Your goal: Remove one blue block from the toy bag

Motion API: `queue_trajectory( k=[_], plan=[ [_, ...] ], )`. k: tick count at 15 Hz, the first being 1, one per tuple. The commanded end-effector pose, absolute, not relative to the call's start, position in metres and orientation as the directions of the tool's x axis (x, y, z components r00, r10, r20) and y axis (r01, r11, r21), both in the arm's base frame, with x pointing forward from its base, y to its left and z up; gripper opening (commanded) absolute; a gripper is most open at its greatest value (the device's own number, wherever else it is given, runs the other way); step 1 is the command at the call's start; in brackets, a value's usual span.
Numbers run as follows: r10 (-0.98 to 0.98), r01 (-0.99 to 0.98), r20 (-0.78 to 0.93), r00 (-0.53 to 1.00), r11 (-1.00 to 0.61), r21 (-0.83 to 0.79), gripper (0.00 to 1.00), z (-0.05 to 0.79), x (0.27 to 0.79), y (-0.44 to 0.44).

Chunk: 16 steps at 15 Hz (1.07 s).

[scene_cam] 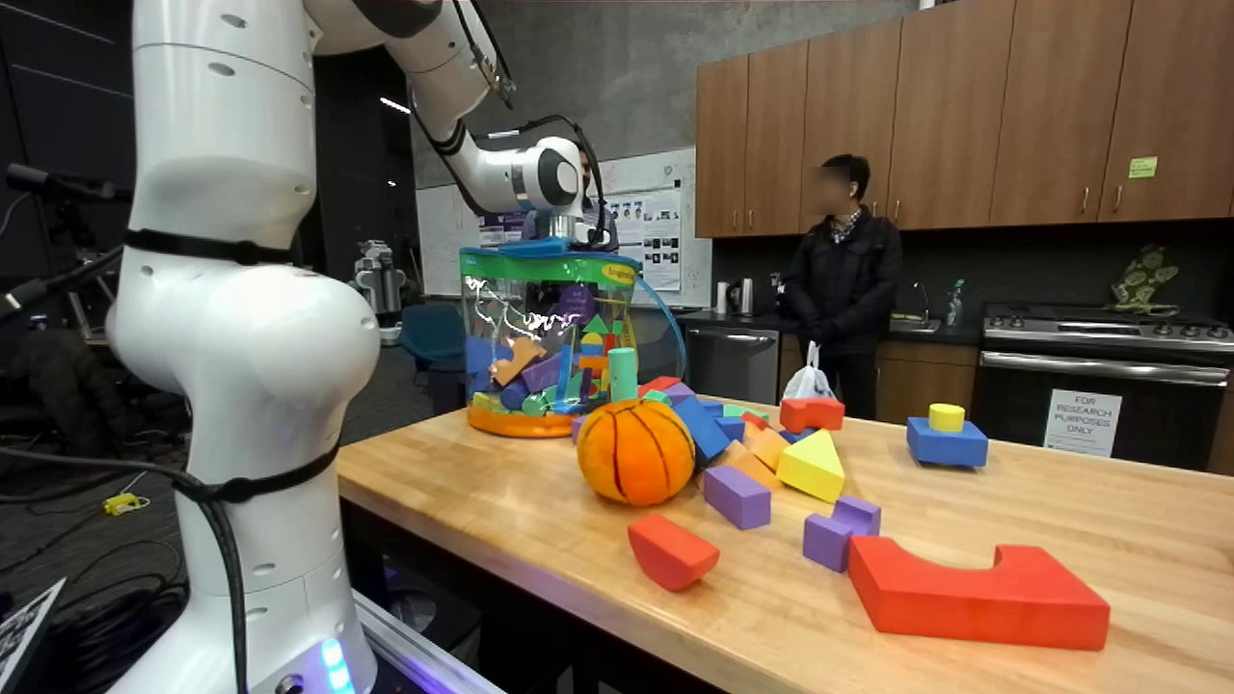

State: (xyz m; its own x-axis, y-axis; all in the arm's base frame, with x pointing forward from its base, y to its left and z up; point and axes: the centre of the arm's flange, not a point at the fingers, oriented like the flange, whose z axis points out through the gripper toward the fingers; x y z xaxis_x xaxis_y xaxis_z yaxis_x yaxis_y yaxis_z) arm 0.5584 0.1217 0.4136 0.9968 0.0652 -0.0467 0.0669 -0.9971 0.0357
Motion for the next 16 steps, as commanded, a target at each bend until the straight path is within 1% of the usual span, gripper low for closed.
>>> queue_trajectory(
  k=[1, 10, 12, 16],
  plan=[
    [0.065, 0.067, -0.047, 0.997, -0.997, 0.036, 1.00, 0.414, 0.558, 0.122],
    [0.039, 0.044, -0.051, 0.998, -0.995, 0.092, 1.00, 0.402, 0.576, 0.124],
    [0.023, 0.029, -0.041, 0.999, -0.989, 0.143, 1.00, 0.404, 0.580, 0.122],
    [-0.026, -0.022, -0.010, 1.000, -0.955, 0.295, 1.00, 0.419, 0.588, 0.117]
  ],
)
